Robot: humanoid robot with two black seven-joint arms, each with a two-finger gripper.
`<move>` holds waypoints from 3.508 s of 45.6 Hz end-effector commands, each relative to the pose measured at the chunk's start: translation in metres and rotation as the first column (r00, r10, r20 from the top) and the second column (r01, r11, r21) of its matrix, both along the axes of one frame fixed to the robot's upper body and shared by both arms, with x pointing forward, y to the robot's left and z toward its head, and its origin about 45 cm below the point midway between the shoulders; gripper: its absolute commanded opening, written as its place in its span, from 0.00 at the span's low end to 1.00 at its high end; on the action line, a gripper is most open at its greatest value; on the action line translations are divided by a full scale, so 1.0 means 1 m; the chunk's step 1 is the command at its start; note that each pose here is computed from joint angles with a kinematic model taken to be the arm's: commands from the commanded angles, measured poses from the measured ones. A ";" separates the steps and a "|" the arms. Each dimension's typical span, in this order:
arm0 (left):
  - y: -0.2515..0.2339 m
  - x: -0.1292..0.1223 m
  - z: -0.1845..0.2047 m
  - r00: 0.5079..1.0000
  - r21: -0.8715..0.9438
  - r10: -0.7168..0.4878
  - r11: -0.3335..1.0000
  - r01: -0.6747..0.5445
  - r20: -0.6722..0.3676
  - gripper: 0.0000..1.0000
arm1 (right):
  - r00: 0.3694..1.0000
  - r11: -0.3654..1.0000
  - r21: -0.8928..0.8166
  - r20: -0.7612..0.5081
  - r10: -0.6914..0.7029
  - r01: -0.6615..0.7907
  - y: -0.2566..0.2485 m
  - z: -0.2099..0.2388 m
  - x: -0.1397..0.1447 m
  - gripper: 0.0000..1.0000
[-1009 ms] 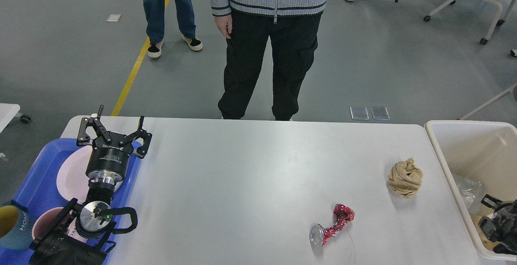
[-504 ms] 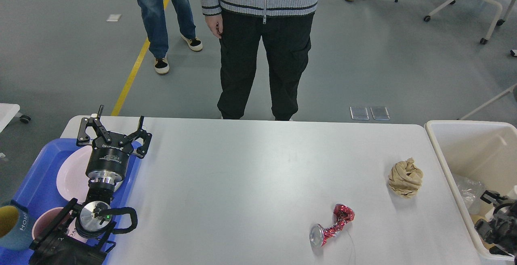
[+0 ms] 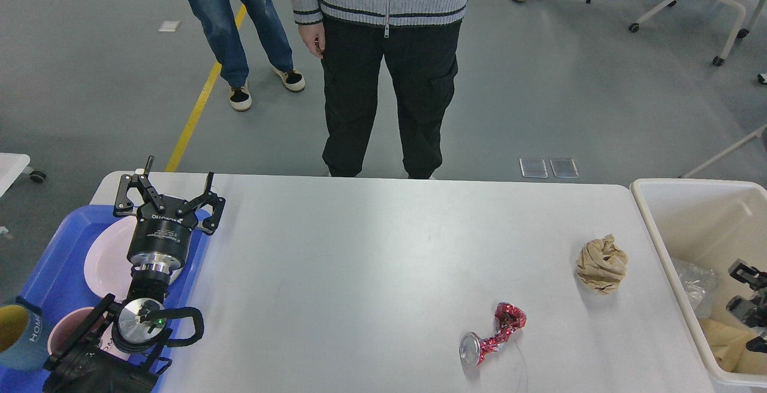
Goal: Tidy desktop
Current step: 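Lower the paper cup into the bin and release it, then raise the right gripper out of the bin above the brown paper, then lower the right gripper onto the crumpled brown paper and grip it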
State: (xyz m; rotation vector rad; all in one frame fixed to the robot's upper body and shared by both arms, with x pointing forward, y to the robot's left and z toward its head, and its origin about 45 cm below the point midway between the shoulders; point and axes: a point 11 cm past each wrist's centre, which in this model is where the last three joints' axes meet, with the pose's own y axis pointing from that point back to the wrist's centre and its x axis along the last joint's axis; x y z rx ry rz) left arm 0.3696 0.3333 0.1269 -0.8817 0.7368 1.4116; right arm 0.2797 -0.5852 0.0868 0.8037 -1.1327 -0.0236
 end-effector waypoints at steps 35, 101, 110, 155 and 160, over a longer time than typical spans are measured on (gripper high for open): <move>0.000 0.000 0.000 1.000 0.000 -0.001 1.000 0.001 -0.001 0.96 | 0.855 0.878 0.430 -0.354 0.378 -0.210 0.181 0.252 0.092 1.00; -0.001 0.000 0.000 1.000 0.000 -0.002 1.000 0.002 -0.001 0.96 | 0.771 0.775 0.600 -0.391 0.502 -0.200 0.228 0.191 0.100 1.00; -0.001 0.000 0.000 1.000 -0.002 -0.001 1.000 0.001 -0.001 0.96 | 0.793 0.797 0.575 -0.393 0.466 -0.183 0.213 0.109 0.112 1.00; -0.001 0.000 0.000 1.000 -0.002 -0.001 1.000 0.001 -0.001 0.96 | 0.877 0.869 0.436 -0.292 0.381 -0.233 0.202 -0.001 0.093 1.00; 0.000 0.000 0.000 1.000 0.000 -0.001 1.000 0.001 -0.001 0.96 | 0.883 0.874 0.429 -0.286 0.372 -0.229 0.201 -0.007 0.088 1.00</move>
